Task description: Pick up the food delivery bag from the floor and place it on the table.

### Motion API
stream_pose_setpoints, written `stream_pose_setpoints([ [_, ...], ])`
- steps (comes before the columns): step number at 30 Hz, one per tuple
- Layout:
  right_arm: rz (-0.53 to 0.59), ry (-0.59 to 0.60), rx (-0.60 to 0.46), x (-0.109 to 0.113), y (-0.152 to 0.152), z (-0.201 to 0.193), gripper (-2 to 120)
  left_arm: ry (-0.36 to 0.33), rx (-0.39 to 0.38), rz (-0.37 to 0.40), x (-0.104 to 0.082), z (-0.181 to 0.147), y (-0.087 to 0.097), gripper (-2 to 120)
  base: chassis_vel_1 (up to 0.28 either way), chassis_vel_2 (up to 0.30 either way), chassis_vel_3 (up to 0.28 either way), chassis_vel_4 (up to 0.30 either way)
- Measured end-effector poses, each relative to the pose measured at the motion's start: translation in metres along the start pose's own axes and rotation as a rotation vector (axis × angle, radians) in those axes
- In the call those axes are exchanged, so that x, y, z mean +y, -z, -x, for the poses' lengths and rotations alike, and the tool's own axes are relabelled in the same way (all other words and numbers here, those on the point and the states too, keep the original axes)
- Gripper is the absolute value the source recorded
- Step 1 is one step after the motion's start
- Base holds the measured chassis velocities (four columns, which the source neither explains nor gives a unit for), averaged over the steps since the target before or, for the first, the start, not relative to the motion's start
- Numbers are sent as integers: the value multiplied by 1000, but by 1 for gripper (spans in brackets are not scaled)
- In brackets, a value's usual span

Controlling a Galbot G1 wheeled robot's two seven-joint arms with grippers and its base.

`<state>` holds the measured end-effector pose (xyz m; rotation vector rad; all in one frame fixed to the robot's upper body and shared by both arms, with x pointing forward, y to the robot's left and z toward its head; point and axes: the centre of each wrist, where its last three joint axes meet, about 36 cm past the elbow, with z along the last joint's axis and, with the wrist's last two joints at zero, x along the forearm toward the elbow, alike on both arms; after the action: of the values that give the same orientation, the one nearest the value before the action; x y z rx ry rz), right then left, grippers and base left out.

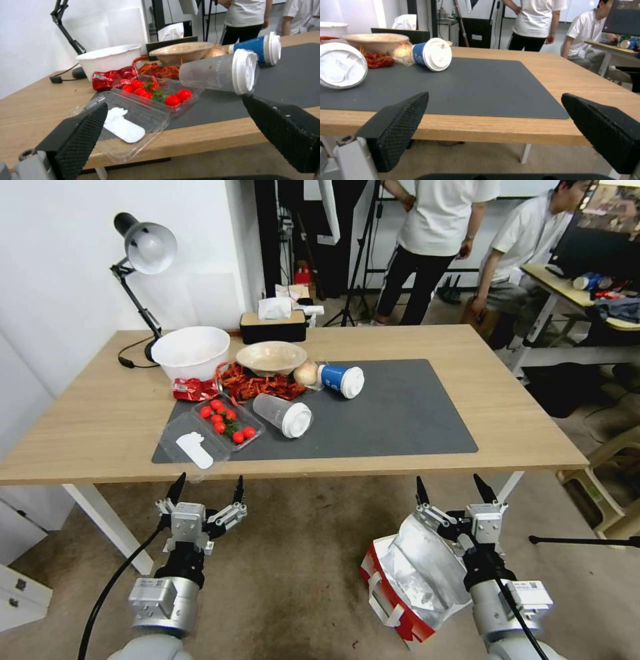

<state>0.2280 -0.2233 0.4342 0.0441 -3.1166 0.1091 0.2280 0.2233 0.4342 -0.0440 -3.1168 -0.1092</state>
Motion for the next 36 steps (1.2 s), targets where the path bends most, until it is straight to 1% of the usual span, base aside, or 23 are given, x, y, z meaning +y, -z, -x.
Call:
stream_pose_setpoints([
  [9, 0, 0, 0, 0, 0, 0, 100, 0, 0, 0, 0, 0, 0, 100, 0, 0, 0, 0],
  [10, 1, 3, 7, 0, 0, -1, 100, 0, 0, -1, 0, 0, 0, 100, 0, 0, 0, 0],
  [11, 3, 38, 64, 4, 4, -7, 100, 4, 18, -43, -3, 2, 5, 100, 0, 0, 0, 0],
  [12, 3, 38, 64, 4, 4, -7, 100, 4, 18, -43, -3, 2, 5, 100, 0, 0, 0, 0],
  [13, 11, 83, 139, 9, 9, -14, 100, 5, 38, -89, -7, 5, 12, 100, 0, 0, 0, 0],
  [14, 15, 96, 160, 10, 11, -16, 100, 4, 46, -104, -9, 5, 14, 100, 0, 0, 0, 0],
  [15, 22, 122, 205, 13, 14, -20, 100, -1, 81, -157, -13, 7, 22, 100, 0, 0, 0, 0],
  [16, 23, 128, 213, 13, 15, -21, 100, -6, 107, -189, -16, 8, 27, 100, 0, 0, 0, 0],
  [17, 23, 128, 213, 13, 15, -21, 100, -6, 107, -189, -16, 8, 27, 100, 0, 0, 0, 0],
  [21, 34, 127, 201, 12, 17, -22, 100, -45, 218, -288, -27, 9, 46, 100, 0, 0, 0, 0],
  [22, 34, 127, 201, 12, 17, -22, 100, -45, 218, -288, -27, 9, 46, 100, 0, 0, 0, 0],
  [25, 35, 124, 192, 12, 17, -22, 100, -87, 306, -335, -34, 8, 59, 100, 0, 0, 0, 0],
  [26, 35, 124, 192, 12, 17, -22, 100, -87, 306, -335, -34, 8, 59, 100, 0, 0, 0, 0],
  [27, 34, 121, 187, 12, 18, -22, 100, -95, 324, -342, -36, 8, 61, 100, 0, 0, 0, 0],
  [34, 31, 115, 177, 11, 19, -21, 100, -99, 334, -347, -36, 8, 62, 100, 0, 0, 0, 0],
  [35, 31, 114, 176, 11, 19, -21, 100, -98, 325, -353, -37, 7, 61, 100, 0, 0, 0, 0],
  [36, 32, 112, 176, 11, 19, -21, 100, -90, 294, -372, -37, 5, 59, 100, 0, 0, 0, 0],
])
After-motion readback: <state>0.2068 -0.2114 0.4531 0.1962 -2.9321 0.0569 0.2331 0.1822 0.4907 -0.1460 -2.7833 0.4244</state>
